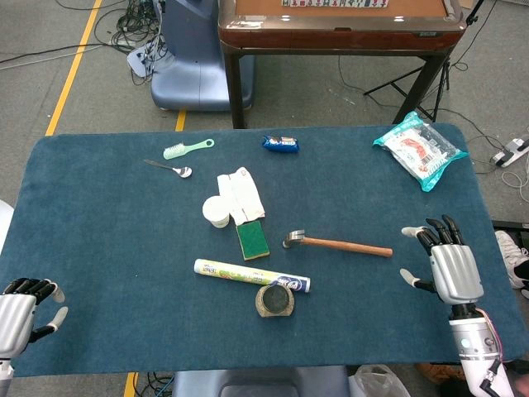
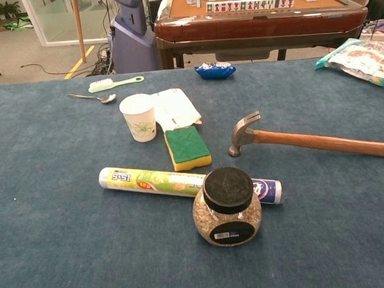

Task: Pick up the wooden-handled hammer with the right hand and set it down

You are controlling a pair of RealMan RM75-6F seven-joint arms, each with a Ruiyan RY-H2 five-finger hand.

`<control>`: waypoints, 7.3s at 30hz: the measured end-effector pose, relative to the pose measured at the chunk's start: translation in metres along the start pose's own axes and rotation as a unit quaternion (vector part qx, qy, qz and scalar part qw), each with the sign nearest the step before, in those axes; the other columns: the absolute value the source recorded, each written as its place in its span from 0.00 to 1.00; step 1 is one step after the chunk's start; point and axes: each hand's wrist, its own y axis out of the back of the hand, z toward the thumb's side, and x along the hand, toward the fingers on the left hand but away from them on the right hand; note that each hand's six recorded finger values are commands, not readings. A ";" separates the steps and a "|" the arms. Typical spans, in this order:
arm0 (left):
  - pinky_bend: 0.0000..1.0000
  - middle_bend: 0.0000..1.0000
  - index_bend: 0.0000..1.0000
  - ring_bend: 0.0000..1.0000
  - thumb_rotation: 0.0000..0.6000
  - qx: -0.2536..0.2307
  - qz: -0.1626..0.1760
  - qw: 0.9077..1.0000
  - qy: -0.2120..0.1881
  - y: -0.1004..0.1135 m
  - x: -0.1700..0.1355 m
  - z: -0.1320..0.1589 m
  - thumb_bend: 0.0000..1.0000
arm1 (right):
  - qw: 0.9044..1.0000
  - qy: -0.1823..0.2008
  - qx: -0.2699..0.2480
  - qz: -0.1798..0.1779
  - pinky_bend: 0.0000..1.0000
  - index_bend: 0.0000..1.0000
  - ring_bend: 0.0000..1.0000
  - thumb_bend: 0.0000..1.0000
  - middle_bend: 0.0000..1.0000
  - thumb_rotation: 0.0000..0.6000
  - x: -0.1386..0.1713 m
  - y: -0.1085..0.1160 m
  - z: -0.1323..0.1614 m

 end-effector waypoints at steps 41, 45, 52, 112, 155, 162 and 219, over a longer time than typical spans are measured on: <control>0.28 0.50 0.56 0.38 1.00 -0.008 0.005 1.000 0.000 0.003 -0.002 -0.002 0.25 | 0.977 0.075 0.056 0.191 0.07 0.35 0.13 0.26 0.35 1.00 -0.125 -0.135 0.104; 0.28 0.50 0.56 0.38 1.00 -0.008 0.006 1.000 0.001 0.003 -0.002 -0.003 0.25 | 0.975 0.074 0.060 0.202 0.07 0.35 0.13 0.32 0.37 1.00 -0.130 -0.145 0.109; 0.28 0.50 0.56 0.38 1.00 -0.009 0.008 1.000 0.003 0.004 -0.002 -0.004 0.25 | 0.971 0.071 0.064 0.217 0.07 0.35 0.14 0.37 0.39 1.00 -0.133 -0.154 0.113; 0.28 0.50 0.55 0.38 1.00 -0.003 0.005 1.000 0.010 0.001 0.000 -0.007 0.25 | 0.965 0.059 0.054 0.252 0.07 0.51 0.30 0.77 0.56 1.00 -0.133 -0.174 0.103; 0.27 0.50 0.55 0.38 1.00 -0.001 0.000 1.000 0.010 -0.001 0.001 -0.006 0.25 | 0.962 0.072 0.004 0.264 0.17 0.52 0.36 1.00 0.58 1.00 -0.139 -0.147 0.102; 0.27 0.50 0.55 0.38 1.00 0.000 -0.002 1.000 0.009 -0.002 0.001 -0.005 0.25 | 0.962 0.076 -0.019 0.260 0.17 0.52 0.37 1.00 0.59 1.00 -0.138 -0.131 0.101; 0.27 0.50 0.54 0.38 1.00 -0.004 0.001 1.000 0.004 0.000 -0.001 -0.003 0.25 | 0.943 0.105 -0.076 0.305 0.69 0.70 0.62 1.00 0.76 1.00 -0.147 -0.121 0.144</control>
